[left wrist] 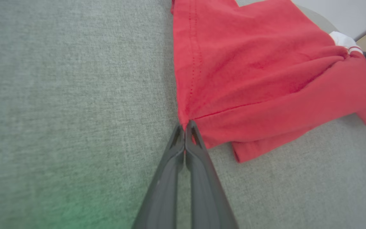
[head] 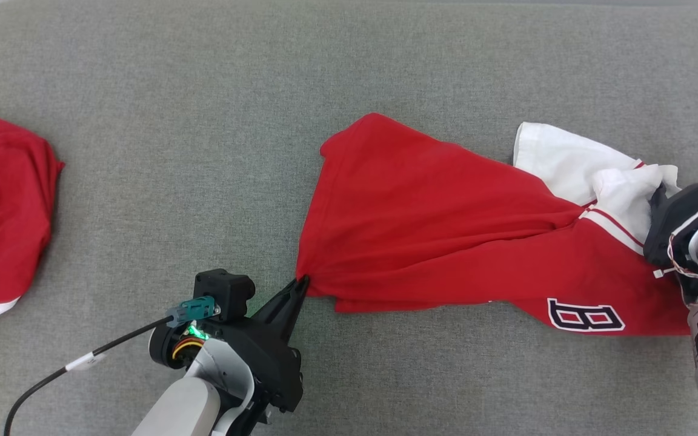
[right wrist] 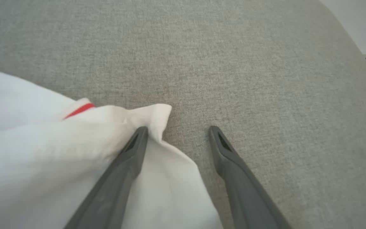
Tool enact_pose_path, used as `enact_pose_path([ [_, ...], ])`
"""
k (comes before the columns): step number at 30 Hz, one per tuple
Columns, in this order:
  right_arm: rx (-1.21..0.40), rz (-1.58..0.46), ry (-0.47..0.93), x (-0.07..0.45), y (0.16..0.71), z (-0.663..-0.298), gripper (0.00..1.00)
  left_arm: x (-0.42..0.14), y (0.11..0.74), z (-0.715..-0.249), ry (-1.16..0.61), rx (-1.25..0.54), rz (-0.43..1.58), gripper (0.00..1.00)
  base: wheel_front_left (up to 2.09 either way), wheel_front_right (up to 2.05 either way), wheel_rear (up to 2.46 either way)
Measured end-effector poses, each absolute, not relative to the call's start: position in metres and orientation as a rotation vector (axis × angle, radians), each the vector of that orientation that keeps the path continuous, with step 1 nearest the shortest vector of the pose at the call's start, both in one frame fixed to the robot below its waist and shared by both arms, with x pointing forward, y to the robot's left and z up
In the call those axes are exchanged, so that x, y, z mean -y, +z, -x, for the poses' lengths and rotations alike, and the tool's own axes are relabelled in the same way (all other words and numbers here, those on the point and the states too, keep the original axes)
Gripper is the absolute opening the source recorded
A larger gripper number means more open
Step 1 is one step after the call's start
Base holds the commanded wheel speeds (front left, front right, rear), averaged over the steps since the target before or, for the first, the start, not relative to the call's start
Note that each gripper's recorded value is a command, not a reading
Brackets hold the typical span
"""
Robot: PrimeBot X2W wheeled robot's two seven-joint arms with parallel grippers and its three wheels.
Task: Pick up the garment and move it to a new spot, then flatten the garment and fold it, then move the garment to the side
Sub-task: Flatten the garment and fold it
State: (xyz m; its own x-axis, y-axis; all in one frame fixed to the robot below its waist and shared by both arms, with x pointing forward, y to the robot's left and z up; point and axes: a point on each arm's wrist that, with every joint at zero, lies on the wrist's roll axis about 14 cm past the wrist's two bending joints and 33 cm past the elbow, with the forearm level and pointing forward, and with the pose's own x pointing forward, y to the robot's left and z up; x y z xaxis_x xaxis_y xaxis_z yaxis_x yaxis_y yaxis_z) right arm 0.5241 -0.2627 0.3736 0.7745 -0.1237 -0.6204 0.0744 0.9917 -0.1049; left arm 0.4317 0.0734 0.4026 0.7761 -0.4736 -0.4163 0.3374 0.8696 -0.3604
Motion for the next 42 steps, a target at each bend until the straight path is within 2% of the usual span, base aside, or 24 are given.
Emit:
enact_pose_path([
  [1, -0.688, 0.079, -0.102, 0.262, 0.372, -0.525, 0.46, -0.074, 0.402, -0.432, -0.442, -0.522, 0.274, 0.00, 0.00, 0.00, 0.00],
  [2, -0.691, 0.081, -0.096, 0.260, 0.372, -0.528, 0.26, -0.074, 0.402, -0.432, -0.441, -0.523, 0.275, 0.00, 0.00, 0.00, 0.00],
  [3, -0.689, 0.081, -0.091, 0.259, 0.372, -0.530, 0.00, -0.073, 0.402, -0.433, -0.442, -0.522, 0.276, 0.00, 0.00, 0.00, 0.00],
  [9, -0.669, 0.092, -0.061, 0.252, 0.378, -0.532, 0.00, -0.071, 0.407, -0.435, -0.445, -0.506, 0.274, 0.00, 0.00, 0.00, 0.00],
  [14, -0.559, 0.093, -0.059, 0.254, 0.406, -0.539, 0.00, -0.077, 0.436, -0.459, -0.411, -0.396, 0.306, 0.00, 0.00, 0.00, 0.00],
  [24, -0.155, 0.120, -0.007, 0.246, 0.548, -0.587, 0.00, -0.079, 0.556, -0.545, -0.462, -0.186, 0.476, 0.00, 0.00, 0.00, 0.00],
  [32, 0.179, 0.191, 0.052, 0.238, 0.672, -0.594, 0.00, -0.083, 0.650, -0.591, -0.467, -0.017, 0.509, 0.00, 0.00, 0.00, 0.00],
  [42, 0.356, 0.194, 0.083, 0.229, 0.738, -0.629, 0.00, -0.089, 0.717, -0.649, -0.387, 0.202, 0.540, 0.00, 0.00, 0.00, 0.00],
])
